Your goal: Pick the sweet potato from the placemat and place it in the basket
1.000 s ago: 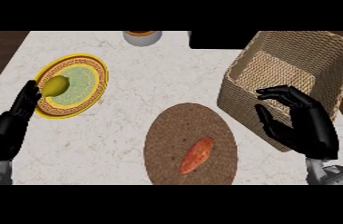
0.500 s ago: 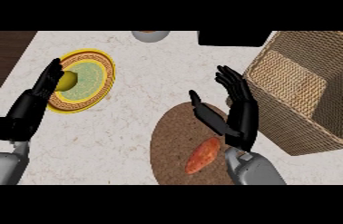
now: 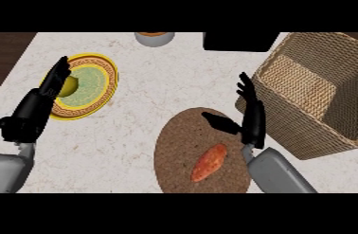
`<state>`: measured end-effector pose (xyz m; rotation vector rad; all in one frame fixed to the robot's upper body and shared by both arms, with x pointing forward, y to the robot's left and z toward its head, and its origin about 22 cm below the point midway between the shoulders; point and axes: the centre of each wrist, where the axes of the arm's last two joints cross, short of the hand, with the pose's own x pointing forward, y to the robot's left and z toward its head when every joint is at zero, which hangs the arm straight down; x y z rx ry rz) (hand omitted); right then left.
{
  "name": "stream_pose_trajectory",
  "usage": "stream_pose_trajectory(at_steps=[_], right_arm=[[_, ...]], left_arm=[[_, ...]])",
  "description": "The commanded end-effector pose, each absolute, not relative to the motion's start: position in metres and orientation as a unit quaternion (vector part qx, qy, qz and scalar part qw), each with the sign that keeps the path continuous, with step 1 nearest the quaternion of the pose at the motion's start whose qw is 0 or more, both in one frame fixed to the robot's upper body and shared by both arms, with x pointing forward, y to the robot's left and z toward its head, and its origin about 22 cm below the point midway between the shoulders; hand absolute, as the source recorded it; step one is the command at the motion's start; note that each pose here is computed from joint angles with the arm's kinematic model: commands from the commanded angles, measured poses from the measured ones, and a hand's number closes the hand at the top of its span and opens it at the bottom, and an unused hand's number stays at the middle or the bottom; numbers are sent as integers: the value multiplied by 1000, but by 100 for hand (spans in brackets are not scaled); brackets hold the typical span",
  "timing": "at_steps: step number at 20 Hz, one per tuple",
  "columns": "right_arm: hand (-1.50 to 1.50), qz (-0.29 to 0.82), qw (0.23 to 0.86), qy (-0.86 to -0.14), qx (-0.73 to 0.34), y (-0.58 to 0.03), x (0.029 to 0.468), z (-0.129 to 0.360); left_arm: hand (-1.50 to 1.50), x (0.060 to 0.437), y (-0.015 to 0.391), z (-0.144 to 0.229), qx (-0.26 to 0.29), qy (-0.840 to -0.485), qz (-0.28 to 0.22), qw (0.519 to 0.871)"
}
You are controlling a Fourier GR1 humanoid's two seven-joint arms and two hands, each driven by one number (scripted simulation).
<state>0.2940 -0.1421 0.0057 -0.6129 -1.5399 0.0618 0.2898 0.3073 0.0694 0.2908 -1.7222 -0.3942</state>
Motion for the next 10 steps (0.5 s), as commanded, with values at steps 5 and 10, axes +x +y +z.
stream_pose_trajectory(at_steps=[5, 10], right_arm=[[-150, 247, 777, -495, -299, -157, 306, 4], [-150, 333, 804, -398, -292, -127, 324, 65]], left_arm=[[0, 289, 301, 62, 125, -739, -182, 636], [0, 291, 302, 64, 132, -740, -171, 637]])
